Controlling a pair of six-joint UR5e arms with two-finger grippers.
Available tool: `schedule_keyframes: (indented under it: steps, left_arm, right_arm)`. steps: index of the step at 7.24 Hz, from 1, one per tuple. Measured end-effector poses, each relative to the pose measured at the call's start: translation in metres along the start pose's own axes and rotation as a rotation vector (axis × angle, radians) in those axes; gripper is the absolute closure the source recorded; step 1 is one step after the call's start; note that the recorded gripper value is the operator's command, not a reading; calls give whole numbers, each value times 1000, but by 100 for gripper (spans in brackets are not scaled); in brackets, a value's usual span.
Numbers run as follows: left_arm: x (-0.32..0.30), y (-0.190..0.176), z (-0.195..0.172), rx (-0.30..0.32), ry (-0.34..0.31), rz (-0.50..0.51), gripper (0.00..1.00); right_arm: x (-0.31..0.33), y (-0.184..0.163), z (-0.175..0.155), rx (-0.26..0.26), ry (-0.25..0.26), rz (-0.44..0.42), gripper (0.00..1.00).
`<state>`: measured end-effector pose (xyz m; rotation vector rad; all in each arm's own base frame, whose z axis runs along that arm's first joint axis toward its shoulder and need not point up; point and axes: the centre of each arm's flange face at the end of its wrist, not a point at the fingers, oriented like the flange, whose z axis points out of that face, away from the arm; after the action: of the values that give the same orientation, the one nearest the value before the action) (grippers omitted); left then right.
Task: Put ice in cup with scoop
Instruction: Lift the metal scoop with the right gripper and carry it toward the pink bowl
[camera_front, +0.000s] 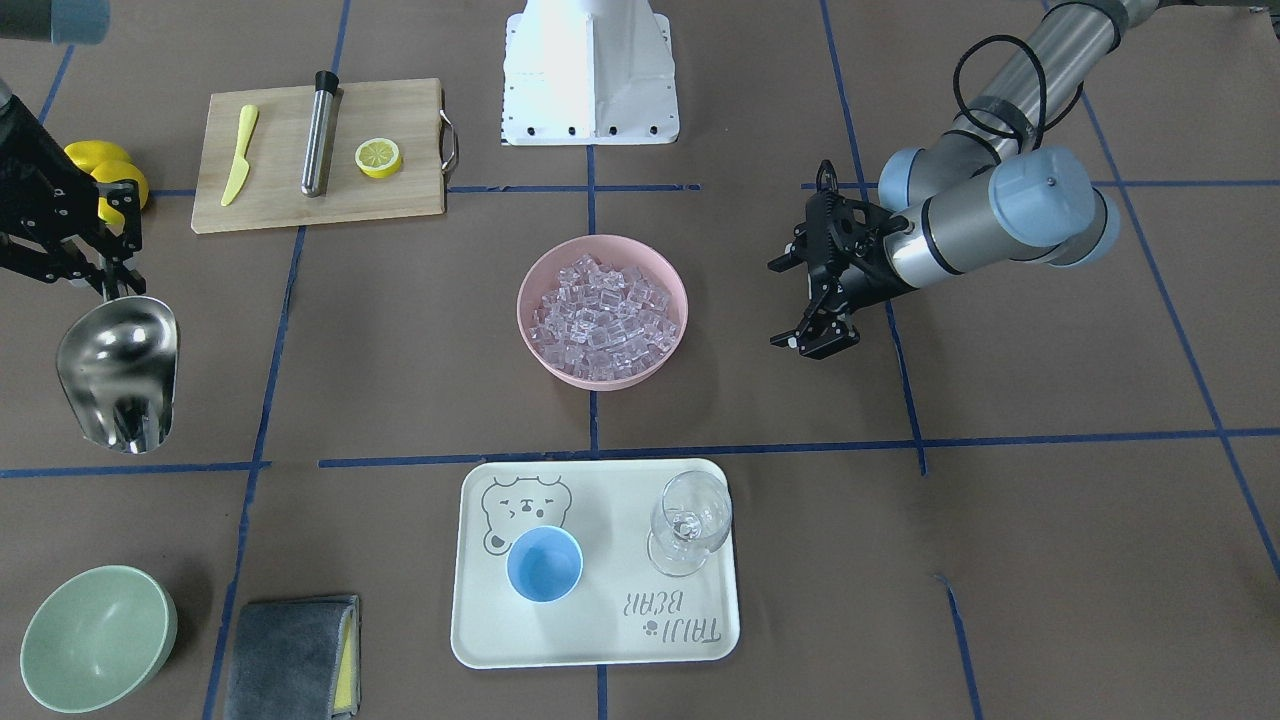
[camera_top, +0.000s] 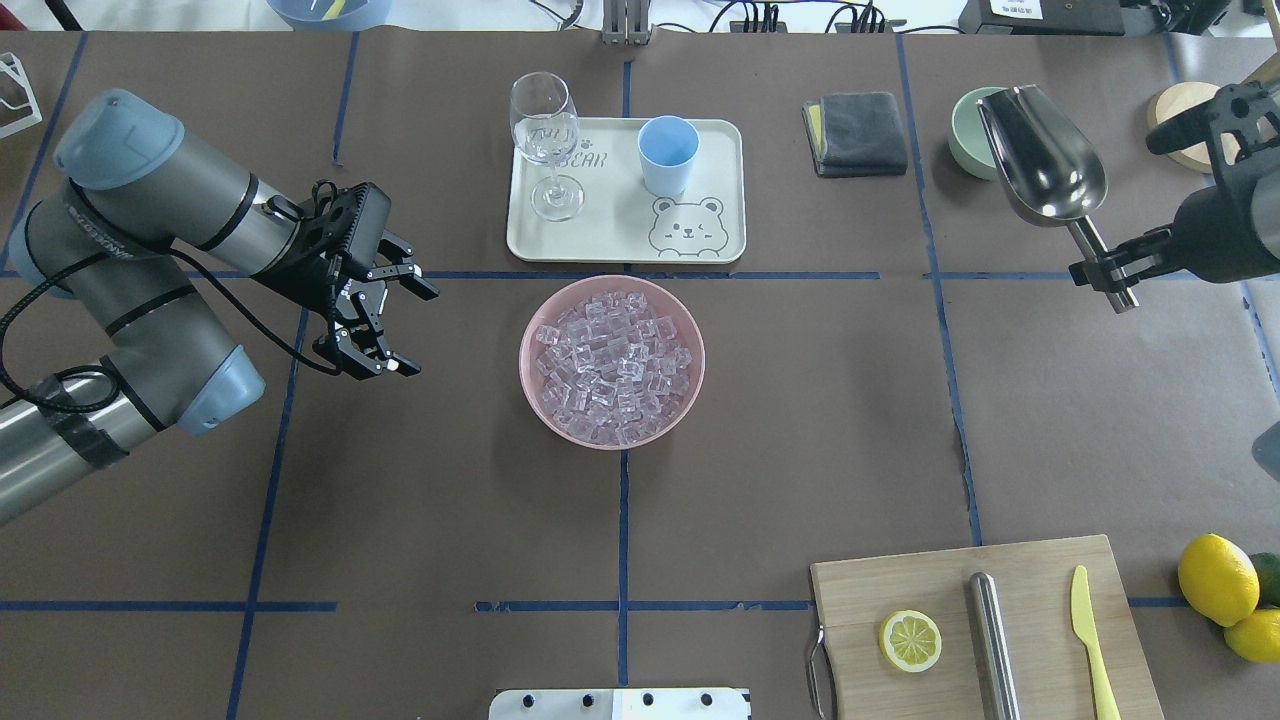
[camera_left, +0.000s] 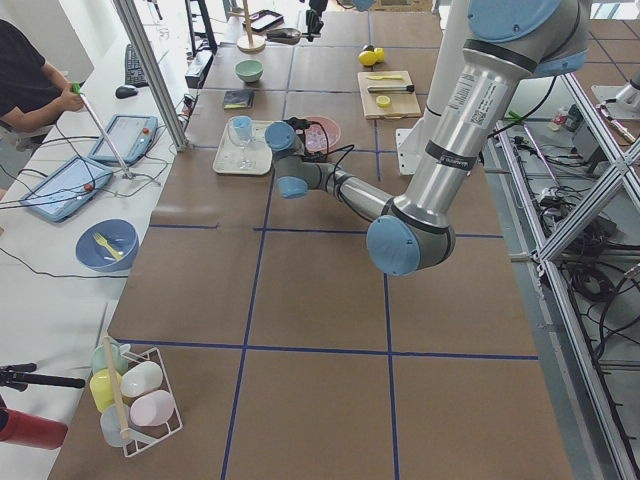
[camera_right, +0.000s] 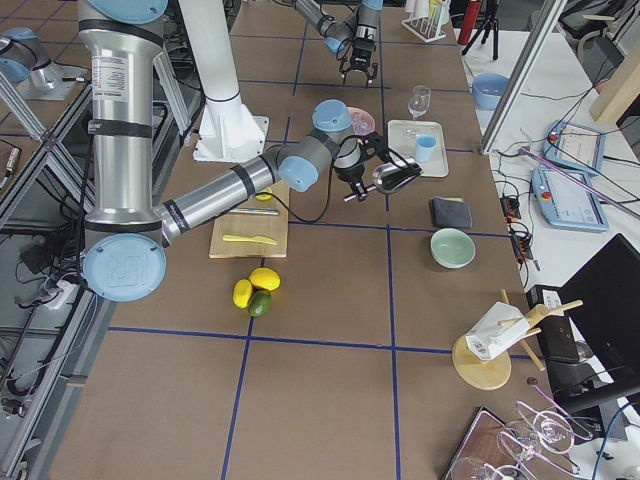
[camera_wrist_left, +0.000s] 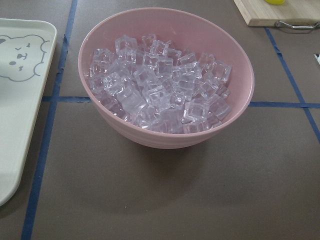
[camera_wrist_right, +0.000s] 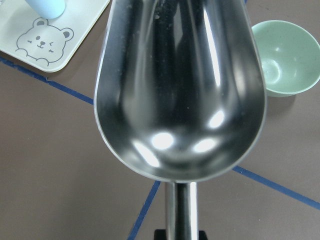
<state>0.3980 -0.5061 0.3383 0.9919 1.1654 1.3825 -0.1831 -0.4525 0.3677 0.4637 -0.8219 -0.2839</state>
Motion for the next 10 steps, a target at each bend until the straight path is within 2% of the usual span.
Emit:
schedule_keyframes:
  steps: [2,4,5,7,9,10]
  left_arm:
    - [0,0,1,-1,1,-1,0]
    - [1,1,1,-2,2,-3,0]
    - [0,1,1,-3,2,-4,0]
    - [1,1,2,-4,2,-4,0]
    - [3,0,7,-2,7,4,0]
    - [3,-1,10,-4,2,7,0]
  right_arm:
    - [-22,-30,-5,-3,24,2,100]
    - [-46,-29,9,-11,61,-51,100]
    - [-64,-25,22,-33,102,-116,100]
    - [-92,-36,30,-132,156,-294,100]
    - [-115,-60,24,-246,178,-527,100]
    - [-127,-68,20,-270,177,-618,100]
